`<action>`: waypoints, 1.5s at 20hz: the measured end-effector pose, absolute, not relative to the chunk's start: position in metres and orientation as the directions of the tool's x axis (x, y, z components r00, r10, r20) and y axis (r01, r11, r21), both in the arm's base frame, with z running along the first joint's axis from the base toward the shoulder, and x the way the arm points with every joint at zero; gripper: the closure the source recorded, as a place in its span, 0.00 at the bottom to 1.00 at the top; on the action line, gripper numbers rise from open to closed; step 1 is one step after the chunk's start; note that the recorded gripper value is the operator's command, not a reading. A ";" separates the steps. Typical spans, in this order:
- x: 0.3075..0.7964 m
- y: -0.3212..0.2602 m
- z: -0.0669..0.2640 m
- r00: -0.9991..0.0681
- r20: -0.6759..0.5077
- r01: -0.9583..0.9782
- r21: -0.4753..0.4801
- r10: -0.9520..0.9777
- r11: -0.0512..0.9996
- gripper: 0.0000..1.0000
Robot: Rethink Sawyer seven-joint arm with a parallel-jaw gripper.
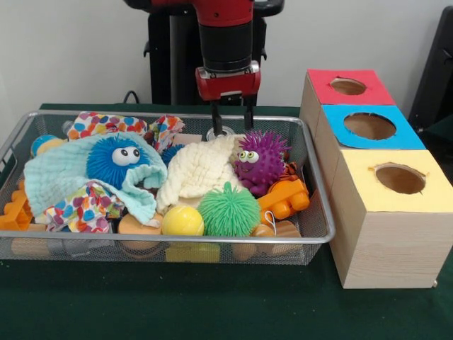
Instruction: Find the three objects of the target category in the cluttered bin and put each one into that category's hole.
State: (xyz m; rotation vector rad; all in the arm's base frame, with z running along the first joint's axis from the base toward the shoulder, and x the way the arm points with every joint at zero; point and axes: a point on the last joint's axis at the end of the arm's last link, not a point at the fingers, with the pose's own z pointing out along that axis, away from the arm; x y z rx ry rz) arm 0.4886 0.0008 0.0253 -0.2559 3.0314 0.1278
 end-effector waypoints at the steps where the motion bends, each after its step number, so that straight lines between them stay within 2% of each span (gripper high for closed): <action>1: 0.489 0.000 0.026 -0.981 -0.104 -0.171 0.074 -0.163 0.982 0.00; 13: 0.487 -0.011 0.031 -0.981 -0.106 -0.167 0.043 -0.161 0.985 0.00; 23: 0.448 -0.007 0.008 -0.956 -0.037 -0.292 -0.009 -0.292 0.957 0.00; 30: 0.448 -0.007 0.000 -0.952 -0.056 -0.300 -0.004 -0.300 0.954 0.00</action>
